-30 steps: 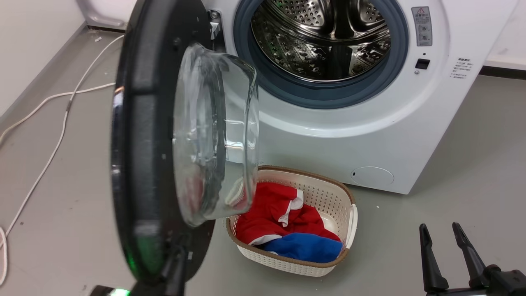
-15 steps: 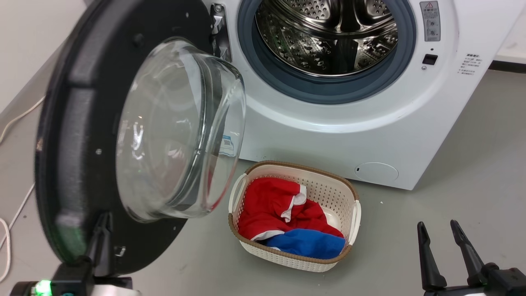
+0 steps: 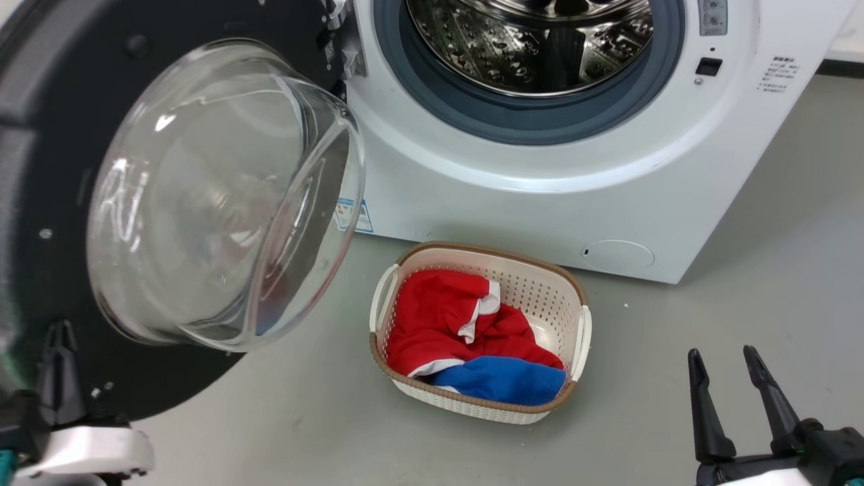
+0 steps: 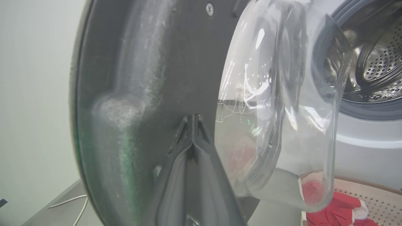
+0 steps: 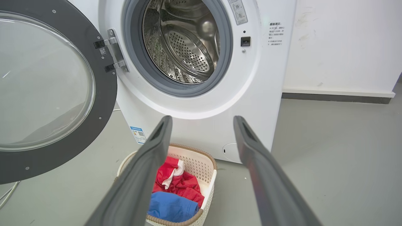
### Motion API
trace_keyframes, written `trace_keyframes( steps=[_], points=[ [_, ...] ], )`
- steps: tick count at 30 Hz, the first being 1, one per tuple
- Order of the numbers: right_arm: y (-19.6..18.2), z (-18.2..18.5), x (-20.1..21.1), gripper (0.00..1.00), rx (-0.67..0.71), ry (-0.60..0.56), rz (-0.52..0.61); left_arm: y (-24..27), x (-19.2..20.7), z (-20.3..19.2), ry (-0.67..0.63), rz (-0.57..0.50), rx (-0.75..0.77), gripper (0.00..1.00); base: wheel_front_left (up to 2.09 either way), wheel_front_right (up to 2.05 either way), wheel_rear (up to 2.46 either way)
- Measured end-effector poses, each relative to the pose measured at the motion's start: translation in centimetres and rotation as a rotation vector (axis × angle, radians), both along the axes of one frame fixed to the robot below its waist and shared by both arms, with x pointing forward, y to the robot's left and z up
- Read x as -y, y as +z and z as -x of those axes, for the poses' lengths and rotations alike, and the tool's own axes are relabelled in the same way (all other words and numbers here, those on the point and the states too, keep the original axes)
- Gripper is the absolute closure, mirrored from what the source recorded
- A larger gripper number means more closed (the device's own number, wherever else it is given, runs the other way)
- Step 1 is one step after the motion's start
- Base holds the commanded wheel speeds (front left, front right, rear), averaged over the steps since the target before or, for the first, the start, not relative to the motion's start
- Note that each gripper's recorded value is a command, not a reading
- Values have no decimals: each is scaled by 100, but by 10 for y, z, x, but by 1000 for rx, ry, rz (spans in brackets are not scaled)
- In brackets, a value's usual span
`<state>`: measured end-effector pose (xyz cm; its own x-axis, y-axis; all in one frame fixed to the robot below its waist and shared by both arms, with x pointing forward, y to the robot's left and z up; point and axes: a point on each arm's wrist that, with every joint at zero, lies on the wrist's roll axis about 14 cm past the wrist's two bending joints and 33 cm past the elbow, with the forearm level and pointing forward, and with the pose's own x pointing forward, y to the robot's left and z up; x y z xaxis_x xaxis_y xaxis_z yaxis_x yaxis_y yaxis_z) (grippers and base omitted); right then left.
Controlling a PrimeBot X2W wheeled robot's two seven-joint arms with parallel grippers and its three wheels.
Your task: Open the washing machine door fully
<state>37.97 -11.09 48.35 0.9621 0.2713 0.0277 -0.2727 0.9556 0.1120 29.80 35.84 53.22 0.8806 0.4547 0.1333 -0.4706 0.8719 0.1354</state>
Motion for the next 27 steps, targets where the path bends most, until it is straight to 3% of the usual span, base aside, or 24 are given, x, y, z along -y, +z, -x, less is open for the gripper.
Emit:
trace_keyframes(
  steps=[27],
  points=[
    [-23,-29,9,0,-38,-32,26,-9,-101,-31,193,18,-69,100,0,0,0]
  ],
)
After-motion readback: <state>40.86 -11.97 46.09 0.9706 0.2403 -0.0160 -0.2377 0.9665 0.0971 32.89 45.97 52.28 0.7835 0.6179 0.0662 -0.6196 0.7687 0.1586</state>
